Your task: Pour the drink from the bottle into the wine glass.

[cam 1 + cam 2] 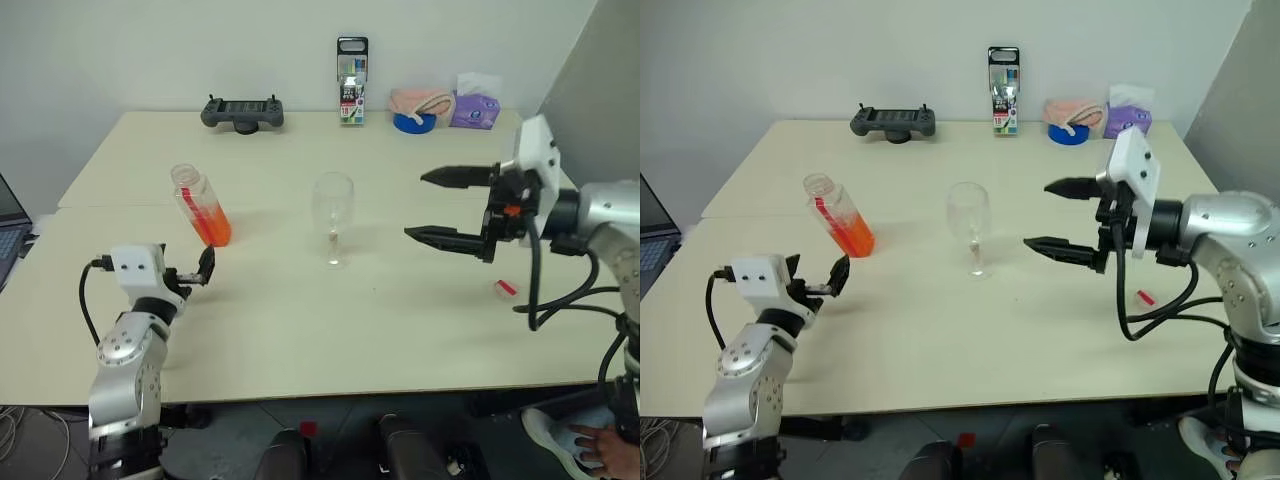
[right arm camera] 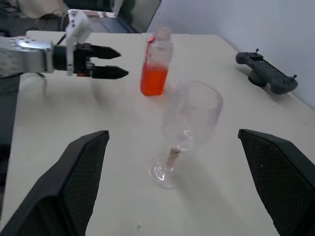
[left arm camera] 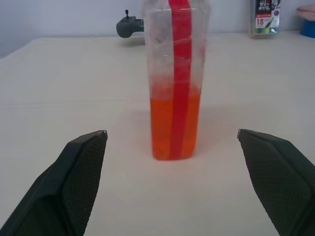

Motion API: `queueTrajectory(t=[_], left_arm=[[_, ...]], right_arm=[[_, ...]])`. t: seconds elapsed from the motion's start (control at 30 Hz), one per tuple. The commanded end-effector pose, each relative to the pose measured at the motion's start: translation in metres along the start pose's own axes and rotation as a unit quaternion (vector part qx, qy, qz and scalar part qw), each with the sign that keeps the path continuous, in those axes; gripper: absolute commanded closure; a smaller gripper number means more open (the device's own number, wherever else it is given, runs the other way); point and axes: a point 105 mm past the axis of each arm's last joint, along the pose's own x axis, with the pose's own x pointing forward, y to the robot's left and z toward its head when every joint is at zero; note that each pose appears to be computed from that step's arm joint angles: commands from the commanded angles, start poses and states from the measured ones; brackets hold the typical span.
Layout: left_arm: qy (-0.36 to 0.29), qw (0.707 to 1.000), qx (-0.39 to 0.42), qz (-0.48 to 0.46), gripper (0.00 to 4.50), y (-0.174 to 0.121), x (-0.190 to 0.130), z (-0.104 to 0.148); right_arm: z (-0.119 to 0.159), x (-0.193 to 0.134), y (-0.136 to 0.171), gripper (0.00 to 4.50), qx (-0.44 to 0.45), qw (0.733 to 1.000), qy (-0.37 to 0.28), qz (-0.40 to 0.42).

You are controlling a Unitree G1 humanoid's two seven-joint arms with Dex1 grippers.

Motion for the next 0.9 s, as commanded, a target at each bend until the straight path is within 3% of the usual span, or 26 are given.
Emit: queueTrajectory(t=[0.03, 0.5, 0.9], left_arm=[[-0.027, 0.999, 0.022, -0.006, 0.0, 0.004, 0.014, 0.018], [-0.066, 0.995, 0.05, -0.048, 0.0, -0.016, 0.085, 0.056], [-0.063, 0.996, 0.055, -0.042, 0.0, -0.012, 0.092, 0.052]], right_arm=[[0.01, 0.004, 0.001, 0.03, -0.015, 1.0, -0.01, 0.019], [0.005, 0.007, 0.005, 0.03, -0.026, 0.999, 0.008, 0.018], [0.002, 0.004, 0.006, 0.03, -0.018, 1.0, 0.011, -0.004]])
